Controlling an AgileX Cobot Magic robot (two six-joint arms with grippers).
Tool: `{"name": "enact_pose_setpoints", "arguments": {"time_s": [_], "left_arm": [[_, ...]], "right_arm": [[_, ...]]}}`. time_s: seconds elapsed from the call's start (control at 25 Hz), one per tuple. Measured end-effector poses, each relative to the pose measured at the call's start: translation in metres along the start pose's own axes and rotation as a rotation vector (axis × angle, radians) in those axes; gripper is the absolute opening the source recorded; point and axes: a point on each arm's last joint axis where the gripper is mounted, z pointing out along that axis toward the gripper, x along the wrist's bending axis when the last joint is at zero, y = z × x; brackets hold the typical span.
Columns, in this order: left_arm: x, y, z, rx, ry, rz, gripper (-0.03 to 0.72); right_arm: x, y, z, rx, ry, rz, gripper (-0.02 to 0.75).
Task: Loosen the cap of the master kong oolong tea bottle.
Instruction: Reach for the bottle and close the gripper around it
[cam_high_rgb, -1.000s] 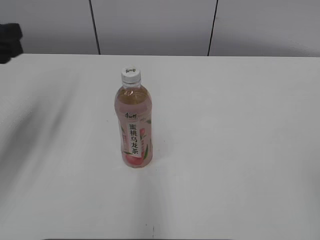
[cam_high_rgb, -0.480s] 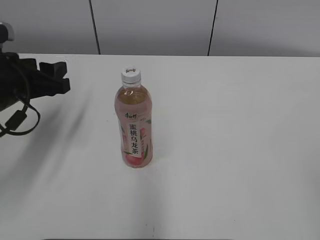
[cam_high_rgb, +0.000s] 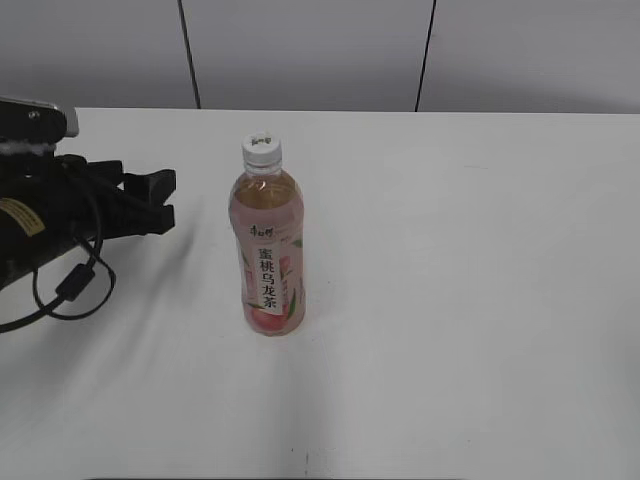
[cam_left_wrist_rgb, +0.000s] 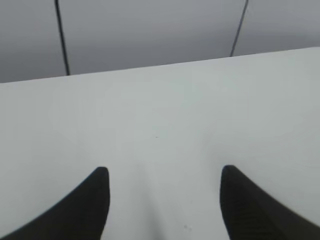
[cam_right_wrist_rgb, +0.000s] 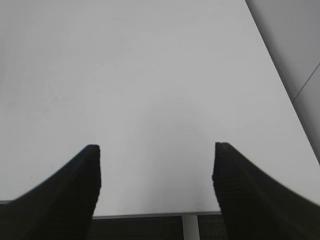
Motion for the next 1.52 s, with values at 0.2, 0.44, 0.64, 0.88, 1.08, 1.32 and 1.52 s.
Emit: {"name": "enact_pose_setpoints", "arguments": {"time_s": [0.2, 0.44, 0.64, 0.88, 1.08, 1.32, 1.52], "left_arm": [[-0.011, -0.013, -0.02, -0.052, -0.102, -0.009, 0.433], [-0.026, -0.031, -0.047, -0.069, -0.247, 0.019, 0.433], [-0.038, -0.038, -0.057, -0.045, -0.387, 0.069, 0.487], [-0.041, -0.035, -0.055, -0.061, -0.428, 0.09, 0.61], [-0.046, -0.022, -0.044, -0.098, -0.49, 0.078, 0.611], [-0.05, -0.006, -0.032, -0.15, -0.56, 0.099, 0.605], [-0.054, 0.003, -0.026, -0.167, -0.622, 0.107, 0.604]], "right_arm": [[0.0, 0.0, 0.0, 0.0, 0.0, 0.0, 0.531], [0.0, 0.0, 0.0, 0.0, 0.0, 0.0, 0.531], [0.0, 0.0, 0.0, 0.0, 0.0, 0.0, 0.531], [0.0, 0.0, 0.0, 0.0, 0.0, 0.0, 0.531], [0.0, 0.0, 0.0, 0.0, 0.0, 0.0, 0.531], [0.0, 0.0, 0.0, 0.0, 0.0, 0.0, 0.531], [0.0, 0.0, 0.0, 0.0, 0.0, 0.0, 0.531]]}}
